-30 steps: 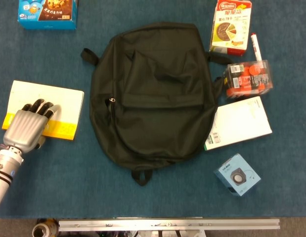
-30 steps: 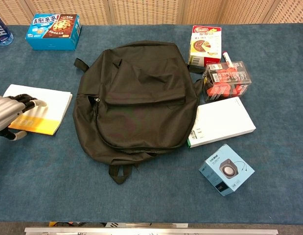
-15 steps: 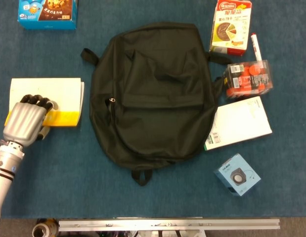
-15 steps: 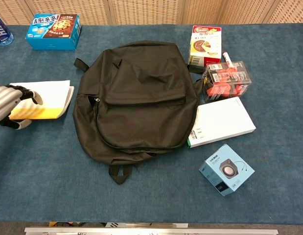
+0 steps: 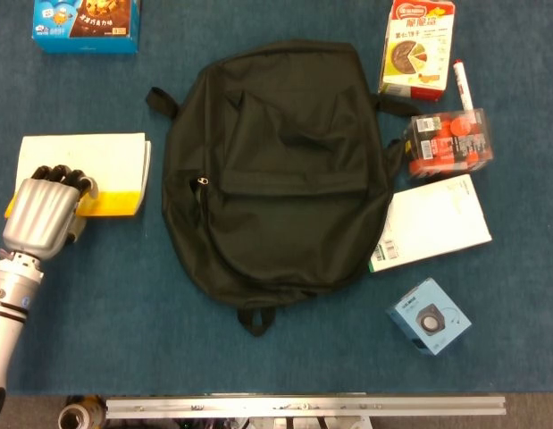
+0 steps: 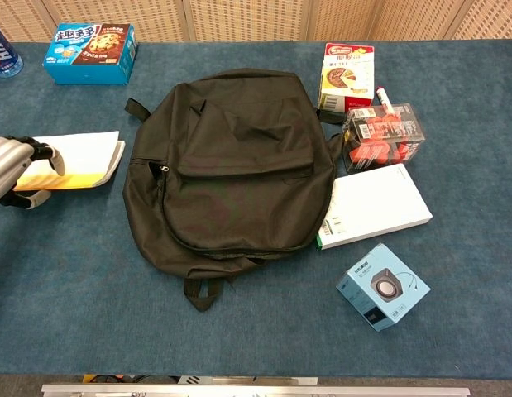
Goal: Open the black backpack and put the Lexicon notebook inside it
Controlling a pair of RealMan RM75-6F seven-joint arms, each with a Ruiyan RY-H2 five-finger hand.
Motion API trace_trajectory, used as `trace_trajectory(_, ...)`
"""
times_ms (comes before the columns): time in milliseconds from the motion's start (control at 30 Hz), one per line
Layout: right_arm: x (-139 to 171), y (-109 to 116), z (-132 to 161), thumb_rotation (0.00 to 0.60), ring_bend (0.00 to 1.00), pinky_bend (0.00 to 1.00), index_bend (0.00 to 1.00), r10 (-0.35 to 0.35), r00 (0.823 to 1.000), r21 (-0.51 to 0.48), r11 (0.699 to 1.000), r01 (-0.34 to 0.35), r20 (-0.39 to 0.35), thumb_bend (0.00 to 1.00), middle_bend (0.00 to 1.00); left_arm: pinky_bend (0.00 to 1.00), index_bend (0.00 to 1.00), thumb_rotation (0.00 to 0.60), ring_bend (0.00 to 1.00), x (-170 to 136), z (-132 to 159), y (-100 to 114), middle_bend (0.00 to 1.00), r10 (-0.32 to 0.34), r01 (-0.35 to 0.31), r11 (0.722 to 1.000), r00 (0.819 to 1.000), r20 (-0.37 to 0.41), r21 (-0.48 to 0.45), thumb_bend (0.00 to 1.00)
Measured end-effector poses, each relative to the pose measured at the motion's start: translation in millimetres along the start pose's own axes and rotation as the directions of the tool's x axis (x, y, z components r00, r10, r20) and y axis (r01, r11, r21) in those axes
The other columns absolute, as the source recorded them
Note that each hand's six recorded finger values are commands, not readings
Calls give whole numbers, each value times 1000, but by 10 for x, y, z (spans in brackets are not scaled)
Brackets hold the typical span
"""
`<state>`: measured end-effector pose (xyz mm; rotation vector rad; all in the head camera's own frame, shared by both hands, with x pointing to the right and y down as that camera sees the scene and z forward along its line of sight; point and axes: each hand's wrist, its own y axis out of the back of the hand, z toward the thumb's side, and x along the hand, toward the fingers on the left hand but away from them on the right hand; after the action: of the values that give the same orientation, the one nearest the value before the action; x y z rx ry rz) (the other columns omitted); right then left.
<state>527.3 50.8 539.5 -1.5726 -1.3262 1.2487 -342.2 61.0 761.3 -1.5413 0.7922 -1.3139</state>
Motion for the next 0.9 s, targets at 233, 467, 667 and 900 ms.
trace_trajectory(233,-1,11,-8,600,366,552,360,1,1000,-5,1000,-1,0,303,410,409,440,600,394,17,0,12,441,27,-26,999,999,-21,46,365)
trace_trajectory(467,0,13,-26,600,366,552,360,2,1000,-6,1000,-2,2,303,410,438,446,600,421,49,-10,41,452,46,-44,998,998,-33,40,373)
trace_trajectory(667,-1,9,-36,600,366,552,359,5,1000,-7,1000,-5,4,303,410,457,510,600,445,56,-5,79,493,63,-62,998,998,-32,27,372)
trace_trajectory(900,-13,-17,-25,600,365,552,360,12,1000,-10,1000,-12,0,304,410,497,581,600,490,25,-46,110,552,94,-94,996,995,-32,12,371)
